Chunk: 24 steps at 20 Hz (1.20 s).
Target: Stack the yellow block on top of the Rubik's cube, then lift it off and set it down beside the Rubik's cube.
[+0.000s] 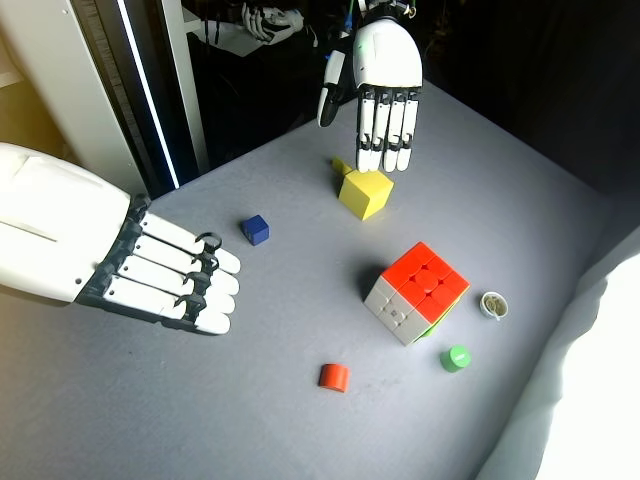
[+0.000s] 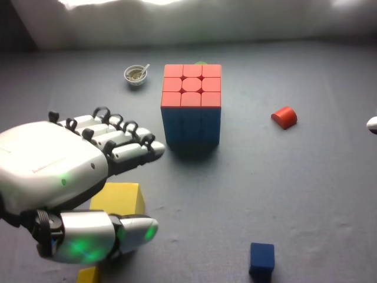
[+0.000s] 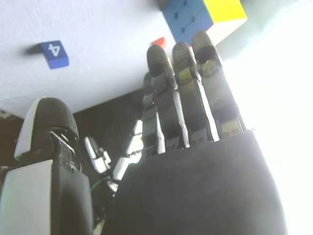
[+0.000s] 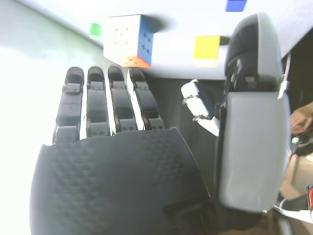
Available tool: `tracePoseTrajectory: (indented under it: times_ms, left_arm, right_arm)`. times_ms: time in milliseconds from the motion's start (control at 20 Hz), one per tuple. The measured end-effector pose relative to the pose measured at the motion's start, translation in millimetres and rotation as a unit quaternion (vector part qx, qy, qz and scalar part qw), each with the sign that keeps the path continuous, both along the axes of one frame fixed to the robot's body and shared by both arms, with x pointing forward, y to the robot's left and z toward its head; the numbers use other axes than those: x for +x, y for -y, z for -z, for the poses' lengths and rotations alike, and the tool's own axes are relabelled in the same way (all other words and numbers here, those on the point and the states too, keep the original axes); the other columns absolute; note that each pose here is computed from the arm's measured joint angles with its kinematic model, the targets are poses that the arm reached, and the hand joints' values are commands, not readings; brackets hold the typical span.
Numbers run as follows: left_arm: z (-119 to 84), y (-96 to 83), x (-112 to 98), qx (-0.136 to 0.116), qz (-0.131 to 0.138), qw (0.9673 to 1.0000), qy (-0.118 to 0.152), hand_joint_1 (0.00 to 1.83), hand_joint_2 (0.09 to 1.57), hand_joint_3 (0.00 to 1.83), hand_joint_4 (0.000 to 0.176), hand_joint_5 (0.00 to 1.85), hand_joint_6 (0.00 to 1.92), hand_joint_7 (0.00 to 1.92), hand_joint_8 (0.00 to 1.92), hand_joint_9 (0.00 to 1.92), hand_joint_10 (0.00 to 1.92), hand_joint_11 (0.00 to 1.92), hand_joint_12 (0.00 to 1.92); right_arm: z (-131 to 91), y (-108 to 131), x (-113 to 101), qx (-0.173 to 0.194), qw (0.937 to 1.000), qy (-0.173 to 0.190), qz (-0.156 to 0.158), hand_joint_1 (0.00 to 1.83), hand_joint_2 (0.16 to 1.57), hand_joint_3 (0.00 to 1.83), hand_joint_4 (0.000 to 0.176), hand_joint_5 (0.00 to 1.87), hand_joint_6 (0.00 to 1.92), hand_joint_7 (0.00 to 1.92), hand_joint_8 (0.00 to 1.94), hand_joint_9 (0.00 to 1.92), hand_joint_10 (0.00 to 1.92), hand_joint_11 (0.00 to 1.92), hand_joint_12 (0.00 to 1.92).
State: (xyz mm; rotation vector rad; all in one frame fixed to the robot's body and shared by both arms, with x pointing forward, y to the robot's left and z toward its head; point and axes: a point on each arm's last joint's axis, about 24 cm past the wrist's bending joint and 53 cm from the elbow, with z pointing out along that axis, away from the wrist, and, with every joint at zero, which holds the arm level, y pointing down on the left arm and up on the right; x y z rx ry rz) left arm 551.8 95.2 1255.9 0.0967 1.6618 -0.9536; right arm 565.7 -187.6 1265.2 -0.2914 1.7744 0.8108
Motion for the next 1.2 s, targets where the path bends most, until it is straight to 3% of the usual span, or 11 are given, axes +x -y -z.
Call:
tracePoseTrajectory:
  times_ms: [200, 300, 450, 600, 650, 800, 900, 1200]
  left_arm:
    - [-0.6, -4.0, 4.2, -0.001, -0.002, 1.0000, 0.001, 0.00, 1.24, 0.01, 0.000, 0.17, 0.00, 0.16, 0.00, 0.15, 0.00, 0.08, 0.10]
    - [-0.5, -5.9, 6.0, -0.005, -0.005, 1.0000, -0.003, 0.00, 1.24, 0.00, 0.000, 0.18, 0.00, 0.14, 0.00, 0.13, 0.00, 0.08, 0.10]
    - [2.2, -9.3, 8.8, -0.003, -0.011, 0.9999, -0.008, 0.00, 1.23, 0.00, 0.000, 0.17, 0.00, 0.15, 0.00, 0.14, 0.00, 0.08, 0.09]
    - [6.8, -6.7, 8.9, 0.002, -0.010, 0.9997, -0.020, 0.00, 1.22, 0.00, 0.000, 0.12, 0.00, 0.11, 0.00, 0.10, 0.00, 0.06, 0.09]
    - [10.0, -4.8, 9.1, 0.006, -0.010, 0.9997, -0.024, 0.03, 1.22, 0.00, 0.000, 0.12, 0.00, 0.10, 0.00, 0.11, 0.00, 0.07, 0.09]
    - [19.2, -3.7, 11.0, 0.015, -0.019, 0.9990, -0.037, 0.12, 1.19, 0.00, 0.000, 0.11, 0.00, 0.08, 0.00, 0.09, 0.00, 0.07, 0.09]
    - [22.7, 2.1, 12.9, 0.008, -0.024, 0.9989, -0.040, 0.32, 1.13, 0.00, 0.000, 0.09, 0.00, 0.10, 0.00, 0.09, 0.00, 0.07, 0.09]
    - [37.9, 21.6, 13.0, 0.007, -0.034, 0.9978, -0.057, 0.65, 1.05, 0.00, 0.000, 0.00, 0.00, 0.00, 0.00, 0.01, 0.00, 0.03, 0.07]
  right_arm:
    - [4.0, -0.7, -1.2, -0.009, 1.0000, -0.001, -0.002, 0.00, 1.27, 0.01, 0.000, 0.12, 0.00, 0.14, 0.00, 0.09, 0.02, 0.00, 0.04]
    - [4.1, -2.1, -2.1, -0.009, 1.0000, -0.002, -0.004, 0.00, 1.28, 0.00, 0.000, 0.15, 0.00, 0.16, 0.00, 0.12, 0.00, 0.00, 0.16]
    - [4.2, -2.5, -2.5, -0.009, 0.9999, -0.002, -0.005, 0.00, 1.28, 0.00, 0.000, 0.12, 0.00, 0.13, 0.00, 0.08, 0.00, 0.00, 0.11]
    - [4.3, -2.6, -2.6, -0.010, 0.9999, -0.001, -0.006, 0.00, 1.29, 0.00, 0.000, 0.16, 0.01, 0.17, 0.01, 0.13, 0.01, 0.00, 0.22]
    - [4.4, -2.6, -2.6, -0.011, 0.9999, -0.001, -0.006, 0.00, 1.29, 0.00, 0.000, 0.14, 0.00, 0.16, 0.01, 0.11, 0.01, 0.00, 0.13]
    - [4.7, -2.3, -2.5, -0.012, 0.9999, 0.000, -0.006, 0.00, 1.29, 0.00, 0.000, 0.17, 0.01, 0.18, 0.01, 0.13, 0.01, 0.00, 0.15]
    - [4.6, -2.5, -2.6, -0.012, 0.9999, 0.000, -0.006, 0.00, 1.29, 0.00, 0.000, 0.13, 0.01, 0.14, 0.01, 0.08, 0.01, 0.00, 0.04]
    - [4.5, -1.5, -2.5, -0.012, 0.9999, 0.000, -0.005, 0.00, 1.29, 0.00, 0.000, 0.17, 0.00, 0.17, 0.00, 0.12, 0.00, 0.00, 0.12]
